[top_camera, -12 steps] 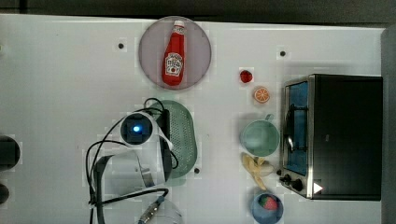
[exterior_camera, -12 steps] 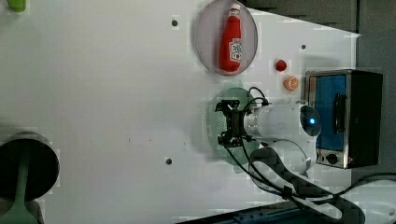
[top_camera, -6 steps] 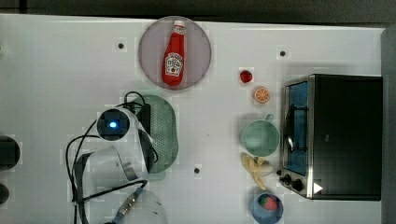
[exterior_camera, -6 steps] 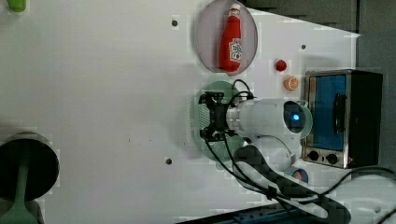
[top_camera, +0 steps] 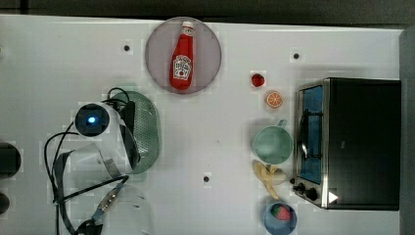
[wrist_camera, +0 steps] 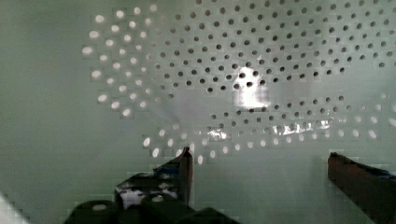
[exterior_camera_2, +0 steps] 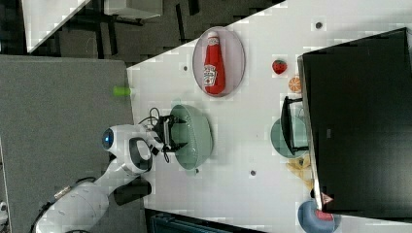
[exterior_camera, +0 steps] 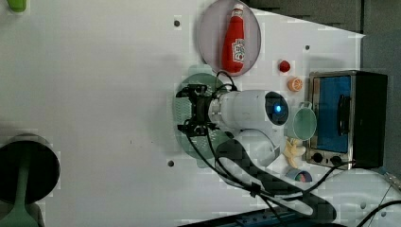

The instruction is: Drag strainer right to left.

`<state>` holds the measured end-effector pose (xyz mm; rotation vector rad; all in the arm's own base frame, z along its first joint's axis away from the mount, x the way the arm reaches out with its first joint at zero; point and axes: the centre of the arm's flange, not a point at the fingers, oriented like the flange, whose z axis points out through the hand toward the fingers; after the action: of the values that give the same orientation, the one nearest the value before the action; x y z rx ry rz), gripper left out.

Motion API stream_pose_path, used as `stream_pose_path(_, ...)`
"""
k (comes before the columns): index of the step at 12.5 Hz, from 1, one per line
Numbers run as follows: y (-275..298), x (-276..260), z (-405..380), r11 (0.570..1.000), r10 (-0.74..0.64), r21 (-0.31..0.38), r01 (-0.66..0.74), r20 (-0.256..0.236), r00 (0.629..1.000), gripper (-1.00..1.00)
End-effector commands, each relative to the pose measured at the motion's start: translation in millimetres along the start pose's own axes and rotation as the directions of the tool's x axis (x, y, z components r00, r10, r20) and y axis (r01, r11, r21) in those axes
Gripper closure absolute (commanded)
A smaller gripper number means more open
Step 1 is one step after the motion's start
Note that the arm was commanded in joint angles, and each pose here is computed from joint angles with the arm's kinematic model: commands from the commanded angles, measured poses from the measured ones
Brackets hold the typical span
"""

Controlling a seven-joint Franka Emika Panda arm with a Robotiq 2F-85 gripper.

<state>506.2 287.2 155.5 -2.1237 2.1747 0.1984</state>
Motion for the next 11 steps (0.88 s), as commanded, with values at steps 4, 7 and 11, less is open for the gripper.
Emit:
stream_pose_path(4, 7.8, -59.1, 10.1, 1.000, 0.014, -0.008, -0.014, 0.018, 1.000, -1.00)
stream_pose_path(7, 11.6, -80.8, 13.5, 1.000, 0.026, -0.005, -0.026, 0.030, 0.999, -1.00)
stream_pose_path(11, 14.1, -107.5, 16.3, 0.998, 0.062, 0.001, -0.062, 0.047, 0.997, -1.00)
